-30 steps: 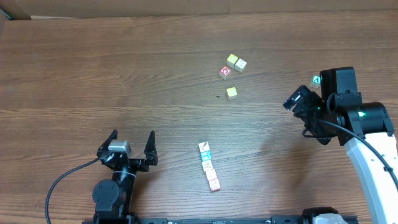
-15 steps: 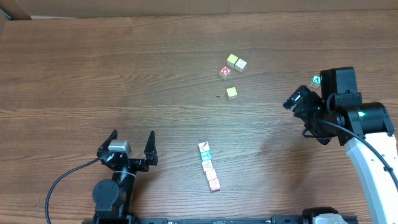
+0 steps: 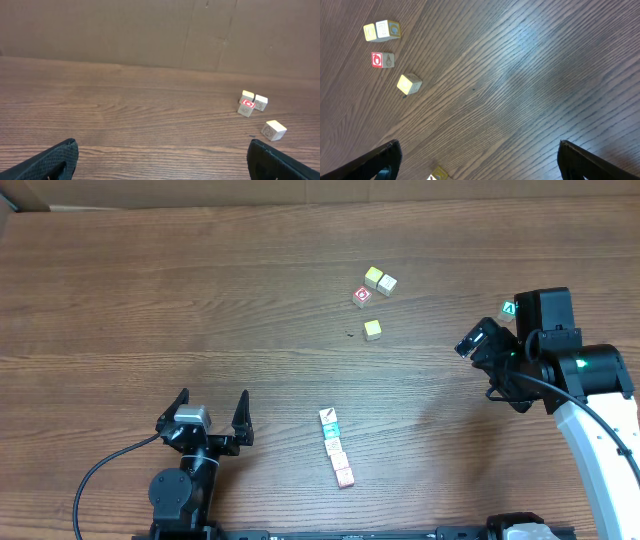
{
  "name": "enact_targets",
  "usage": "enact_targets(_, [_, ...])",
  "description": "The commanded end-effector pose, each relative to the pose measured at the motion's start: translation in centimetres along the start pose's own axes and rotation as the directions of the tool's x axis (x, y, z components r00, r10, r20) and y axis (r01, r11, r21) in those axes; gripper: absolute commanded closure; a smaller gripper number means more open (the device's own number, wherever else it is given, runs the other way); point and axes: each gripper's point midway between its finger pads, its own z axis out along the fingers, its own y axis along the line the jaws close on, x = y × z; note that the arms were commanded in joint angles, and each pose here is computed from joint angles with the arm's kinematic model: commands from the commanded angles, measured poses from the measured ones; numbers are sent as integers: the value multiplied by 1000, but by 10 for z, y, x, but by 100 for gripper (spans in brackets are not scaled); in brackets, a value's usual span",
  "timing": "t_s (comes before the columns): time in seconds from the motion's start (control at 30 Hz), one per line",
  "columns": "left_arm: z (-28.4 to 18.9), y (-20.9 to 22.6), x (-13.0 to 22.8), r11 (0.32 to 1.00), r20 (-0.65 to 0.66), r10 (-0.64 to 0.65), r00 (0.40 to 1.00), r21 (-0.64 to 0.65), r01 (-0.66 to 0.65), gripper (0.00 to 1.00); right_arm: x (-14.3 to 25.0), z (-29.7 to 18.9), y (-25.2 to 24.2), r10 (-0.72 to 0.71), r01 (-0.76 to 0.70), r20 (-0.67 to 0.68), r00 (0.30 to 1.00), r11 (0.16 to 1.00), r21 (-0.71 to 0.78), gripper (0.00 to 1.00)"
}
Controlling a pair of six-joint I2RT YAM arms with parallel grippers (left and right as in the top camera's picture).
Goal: Flip 5 blocks
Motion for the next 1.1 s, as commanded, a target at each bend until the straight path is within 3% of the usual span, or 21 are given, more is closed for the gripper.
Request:
enact_targets(0.0, [-1,4,-1,1000,10,18,1000,-20,-18,0,-7,-8,4,-5,6,32,999,1000,-18,0])
enact_targets(0.2, [-1,4,-1,1000,10,18,1000,-20,-18,0,-6,-17,4,-7,9,52,999,999,-41,0])
enact_targets(0.33, [-1,4,-1,1000,10,18,1000,-20,-18,0,-23,-37,-5,0,7,194,981,999,-33,0])
enact_targets(0.6, [-1,4,-1,1000,10,18,1000,-20,-18,1,-23,-82,-46,7,-22,354,935,999,40,0])
enact_targets(0.83, [-1,4,-1,1000,10,18,1000,-20,-18,0,-22,-119,-70,45,-43,510,859,999,-15,0])
enact_targets(1.07, [-1,4,-1,1000,10,18,1000,-20,-18,0,-7,-117,-66,-52,179,623,780,973,-143,0])
